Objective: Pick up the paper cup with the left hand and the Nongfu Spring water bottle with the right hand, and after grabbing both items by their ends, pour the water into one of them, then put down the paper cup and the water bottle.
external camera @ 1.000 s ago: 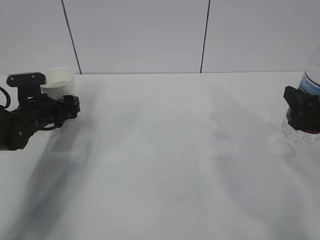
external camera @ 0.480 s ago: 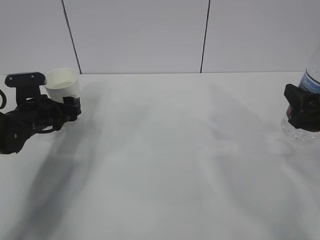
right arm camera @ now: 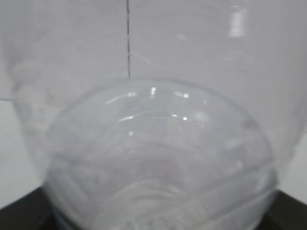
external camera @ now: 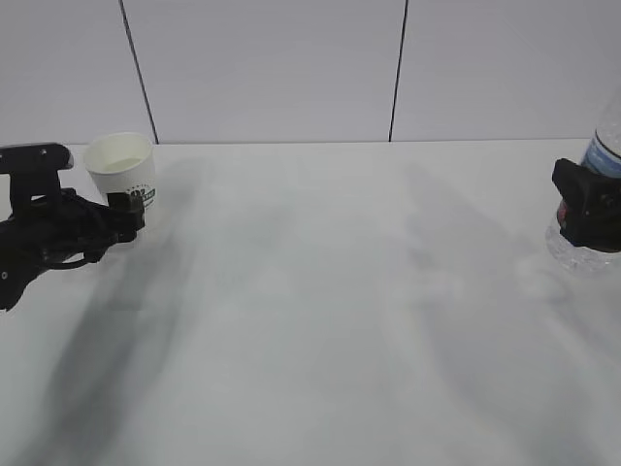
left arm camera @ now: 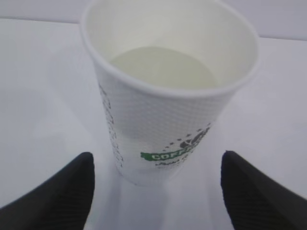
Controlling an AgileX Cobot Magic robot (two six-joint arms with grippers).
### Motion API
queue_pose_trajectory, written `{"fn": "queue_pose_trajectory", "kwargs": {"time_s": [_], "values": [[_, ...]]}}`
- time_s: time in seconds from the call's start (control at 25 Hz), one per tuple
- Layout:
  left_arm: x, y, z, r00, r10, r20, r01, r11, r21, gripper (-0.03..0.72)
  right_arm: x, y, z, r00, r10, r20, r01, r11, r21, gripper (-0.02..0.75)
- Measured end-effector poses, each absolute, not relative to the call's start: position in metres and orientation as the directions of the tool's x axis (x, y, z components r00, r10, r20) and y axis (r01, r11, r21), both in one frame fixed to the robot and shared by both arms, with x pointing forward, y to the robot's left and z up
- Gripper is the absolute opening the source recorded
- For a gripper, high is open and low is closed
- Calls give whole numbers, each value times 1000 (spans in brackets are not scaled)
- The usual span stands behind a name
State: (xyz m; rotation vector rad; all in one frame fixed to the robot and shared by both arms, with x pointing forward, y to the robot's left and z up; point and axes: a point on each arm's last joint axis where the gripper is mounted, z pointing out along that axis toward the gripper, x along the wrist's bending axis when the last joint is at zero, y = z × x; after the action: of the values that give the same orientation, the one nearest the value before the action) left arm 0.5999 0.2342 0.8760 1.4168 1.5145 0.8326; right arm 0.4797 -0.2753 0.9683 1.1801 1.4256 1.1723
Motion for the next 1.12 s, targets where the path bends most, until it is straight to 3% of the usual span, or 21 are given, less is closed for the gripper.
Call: {"fn": "queue_pose_trajectory", "kwargs": {"time_s": [0.48, 0.72, 1.12], "values": [[573, 241, 901, 39, 987, -155, 336, 134, 932, 594, 480, -275, 968, -122, 990, -74, 119, 89, 989, 519], [551, 247, 908, 56, 988, -146, 176, 134, 975, 592, 480, -275, 968, -122, 990, -74, 119, 89, 989, 519], [506, 252, 899, 94, 989, -118, 237, 93, 967, 591, 480, -275, 968, -122, 990, -74, 119, 89, 989, 519]]}}
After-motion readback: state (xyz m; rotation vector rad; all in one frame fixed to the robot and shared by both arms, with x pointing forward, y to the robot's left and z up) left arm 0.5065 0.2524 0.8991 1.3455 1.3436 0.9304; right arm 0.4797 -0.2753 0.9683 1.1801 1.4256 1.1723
